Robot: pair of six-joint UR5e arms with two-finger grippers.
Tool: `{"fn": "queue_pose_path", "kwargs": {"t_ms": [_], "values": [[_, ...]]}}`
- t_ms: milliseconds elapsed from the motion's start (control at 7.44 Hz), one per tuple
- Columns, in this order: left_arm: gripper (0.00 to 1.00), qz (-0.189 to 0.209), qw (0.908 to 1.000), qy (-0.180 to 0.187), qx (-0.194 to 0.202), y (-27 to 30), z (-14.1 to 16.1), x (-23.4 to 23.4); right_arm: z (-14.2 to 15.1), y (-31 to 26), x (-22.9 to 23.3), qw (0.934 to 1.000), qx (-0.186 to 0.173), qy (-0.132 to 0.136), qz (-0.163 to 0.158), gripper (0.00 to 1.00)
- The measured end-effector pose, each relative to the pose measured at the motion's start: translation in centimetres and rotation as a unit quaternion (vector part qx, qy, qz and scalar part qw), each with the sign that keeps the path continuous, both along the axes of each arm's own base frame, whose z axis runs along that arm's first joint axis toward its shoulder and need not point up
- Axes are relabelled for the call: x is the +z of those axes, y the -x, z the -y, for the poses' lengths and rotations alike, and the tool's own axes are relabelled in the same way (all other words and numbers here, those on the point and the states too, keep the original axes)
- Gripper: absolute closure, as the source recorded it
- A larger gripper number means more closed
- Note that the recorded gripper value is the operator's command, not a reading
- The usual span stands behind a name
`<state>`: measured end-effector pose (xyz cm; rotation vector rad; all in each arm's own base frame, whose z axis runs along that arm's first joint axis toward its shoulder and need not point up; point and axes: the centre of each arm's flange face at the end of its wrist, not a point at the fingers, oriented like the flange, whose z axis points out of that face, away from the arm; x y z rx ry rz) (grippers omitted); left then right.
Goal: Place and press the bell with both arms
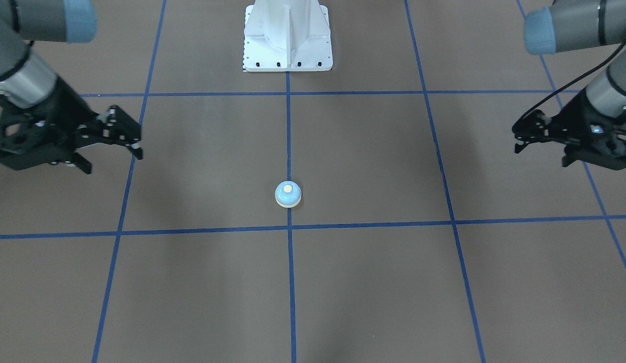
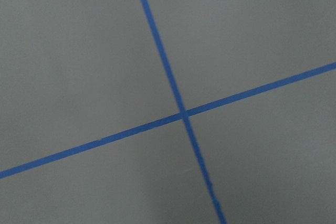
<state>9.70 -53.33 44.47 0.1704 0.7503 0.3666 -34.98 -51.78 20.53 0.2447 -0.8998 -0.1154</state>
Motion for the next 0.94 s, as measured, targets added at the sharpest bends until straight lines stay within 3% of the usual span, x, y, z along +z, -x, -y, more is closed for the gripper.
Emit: {"fn": "queue_pose_path", "kwargs": {"t_ms": [269, 538, 672, 941], "values": [[0.00, 0.014, 0.9999, 0.005, -0.001, 6.8, -3.2, 6.3, -0.4, 8.3, -4.7, 0.9999, 0.007, 0.013, -0.002, 0.00], [0.00, 0.020, 0.9983, 0.040, -0.039, 13.2, -8.3, 11.8, -0.1, 15.1, -8.1, 0.9992, 0.016, 0.034, -0.015, 0.01], [0.00, 0.020, 0.9976, 0.044, -0.049, 14.9, -11.4, 13.7, 0.3, 18.1, -9.8, 0.9983, 0.020, 0.050, -0.021, 0.09], [0.00, 0.020, 0.9972, 0.042, -0.059, 16.3, -16.1, 16.2, 1.6, 22.4, -10.3, 0.9965, 0.021, 0.063, -0.050, 0.83]]}}
